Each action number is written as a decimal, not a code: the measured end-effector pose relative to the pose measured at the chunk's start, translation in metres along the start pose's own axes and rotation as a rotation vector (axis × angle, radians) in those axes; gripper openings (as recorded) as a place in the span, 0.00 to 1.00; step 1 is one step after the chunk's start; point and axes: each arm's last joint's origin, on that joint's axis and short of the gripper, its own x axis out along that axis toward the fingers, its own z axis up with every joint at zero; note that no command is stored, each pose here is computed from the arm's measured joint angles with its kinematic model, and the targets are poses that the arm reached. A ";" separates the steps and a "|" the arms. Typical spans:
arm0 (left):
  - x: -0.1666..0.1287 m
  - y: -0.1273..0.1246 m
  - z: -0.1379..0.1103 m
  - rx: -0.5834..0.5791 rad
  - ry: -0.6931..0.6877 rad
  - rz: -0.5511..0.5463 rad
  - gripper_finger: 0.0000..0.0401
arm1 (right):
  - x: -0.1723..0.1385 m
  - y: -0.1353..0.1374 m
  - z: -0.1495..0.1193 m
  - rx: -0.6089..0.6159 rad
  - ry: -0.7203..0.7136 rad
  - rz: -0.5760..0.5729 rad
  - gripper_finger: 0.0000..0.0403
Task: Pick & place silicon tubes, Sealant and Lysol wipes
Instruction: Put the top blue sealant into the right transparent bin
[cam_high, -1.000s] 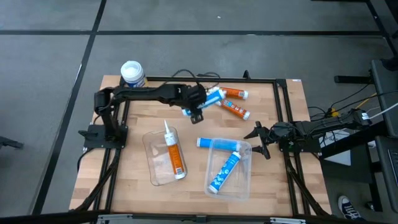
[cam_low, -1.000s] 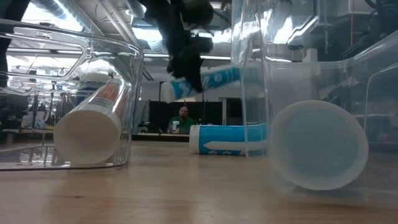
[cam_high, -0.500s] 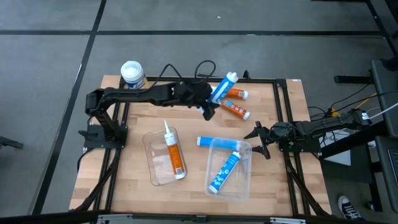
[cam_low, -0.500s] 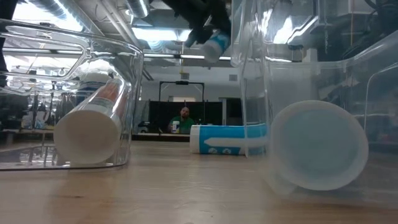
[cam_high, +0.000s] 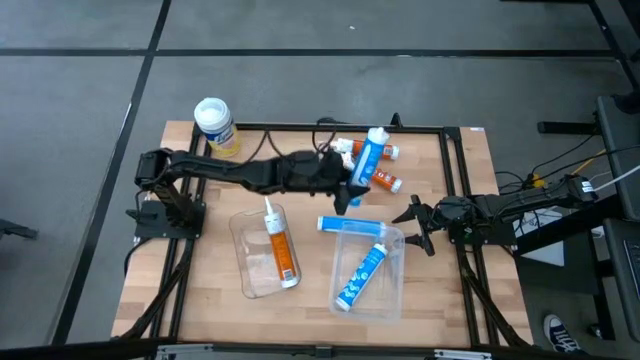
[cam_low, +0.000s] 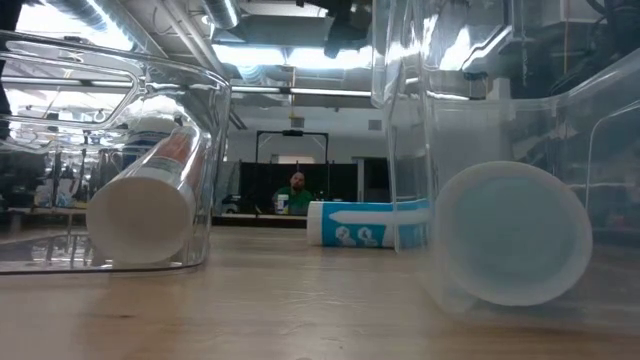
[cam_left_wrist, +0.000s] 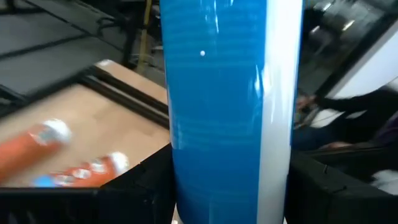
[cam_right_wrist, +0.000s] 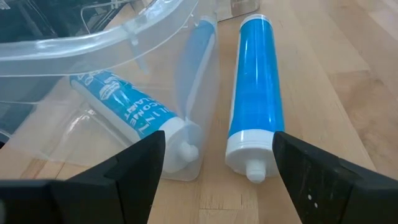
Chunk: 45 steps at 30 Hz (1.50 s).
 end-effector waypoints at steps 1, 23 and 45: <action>0.000 -0.002 -0.007 -0.029 -0.003 -0.015 0.52 | 0.000 0.000 0.000 0.000 0.000 0.000 0.74; -0.024 -0.083 -0.071 -0.190 0.078 -0.356 0.52 | 0.000 0.000 0.000 0.000 0.000 0.000 0.74; -0.009 -0.110 -0.122 -0.319 0.228 -0.430 0.52 | 0.000 0.000 0.000 0.000 0.000 0.000 0.74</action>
